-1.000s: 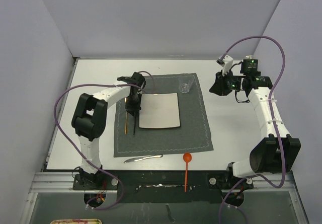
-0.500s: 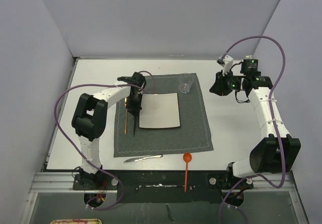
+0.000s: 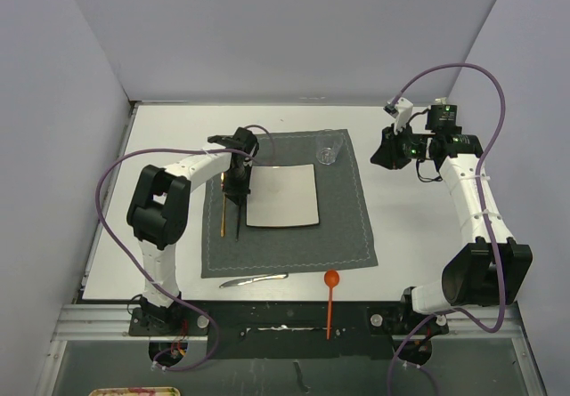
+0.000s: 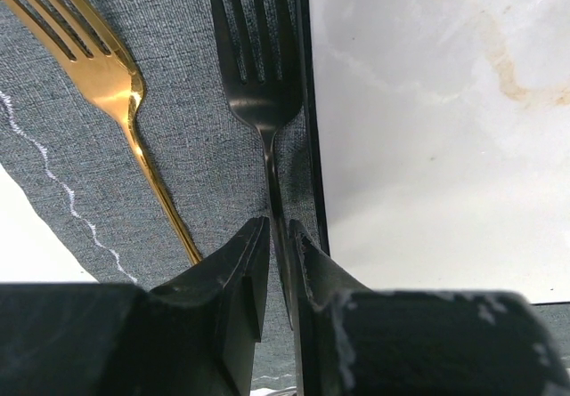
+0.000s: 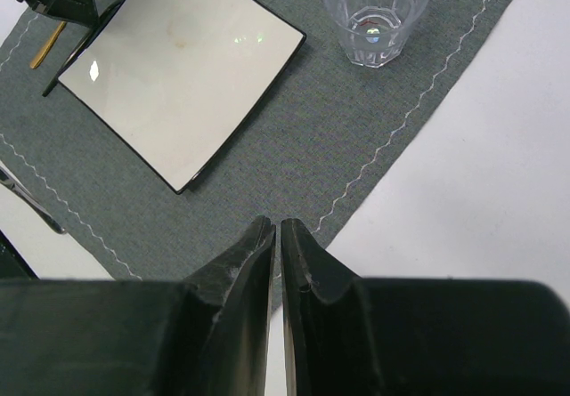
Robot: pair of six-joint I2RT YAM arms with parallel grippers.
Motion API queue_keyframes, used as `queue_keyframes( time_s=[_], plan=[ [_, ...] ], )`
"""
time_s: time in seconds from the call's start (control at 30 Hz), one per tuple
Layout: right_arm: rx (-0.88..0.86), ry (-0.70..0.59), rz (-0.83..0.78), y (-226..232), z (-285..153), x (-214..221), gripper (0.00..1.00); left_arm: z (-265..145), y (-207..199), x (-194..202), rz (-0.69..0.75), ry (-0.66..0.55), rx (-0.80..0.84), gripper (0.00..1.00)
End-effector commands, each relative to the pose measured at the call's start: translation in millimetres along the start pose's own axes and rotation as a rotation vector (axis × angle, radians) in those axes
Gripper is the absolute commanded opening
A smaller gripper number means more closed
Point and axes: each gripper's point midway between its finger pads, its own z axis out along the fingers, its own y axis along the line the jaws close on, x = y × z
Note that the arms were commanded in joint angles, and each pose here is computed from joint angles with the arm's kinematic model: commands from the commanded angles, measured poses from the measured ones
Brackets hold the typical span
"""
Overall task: Set the dinner table for one person
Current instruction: Adjust the fork on the napkin.
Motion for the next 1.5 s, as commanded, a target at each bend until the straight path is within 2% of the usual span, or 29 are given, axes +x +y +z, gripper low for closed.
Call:
queue_keyframes(
  time_s=[0.0, 1.27, 1.47],
  plan=[
    [0.001, -0.072, -0.048, 6, -12, -21, 0.11, -14, -4, -16, 0.013, -0.076, 0.013, 0.15],
    [-0.013, -0.074, -0.042, 8, -12, -22, 0.11, 8, -7, -8, 0.046, -0.005, 0.001, 0.12],
    [-0.010, -0.076, -0.042, 8, -12, -22, 0.11, 11, -8, -5, 0.049, 0.010, 0.004, 0.08]
  ],
)
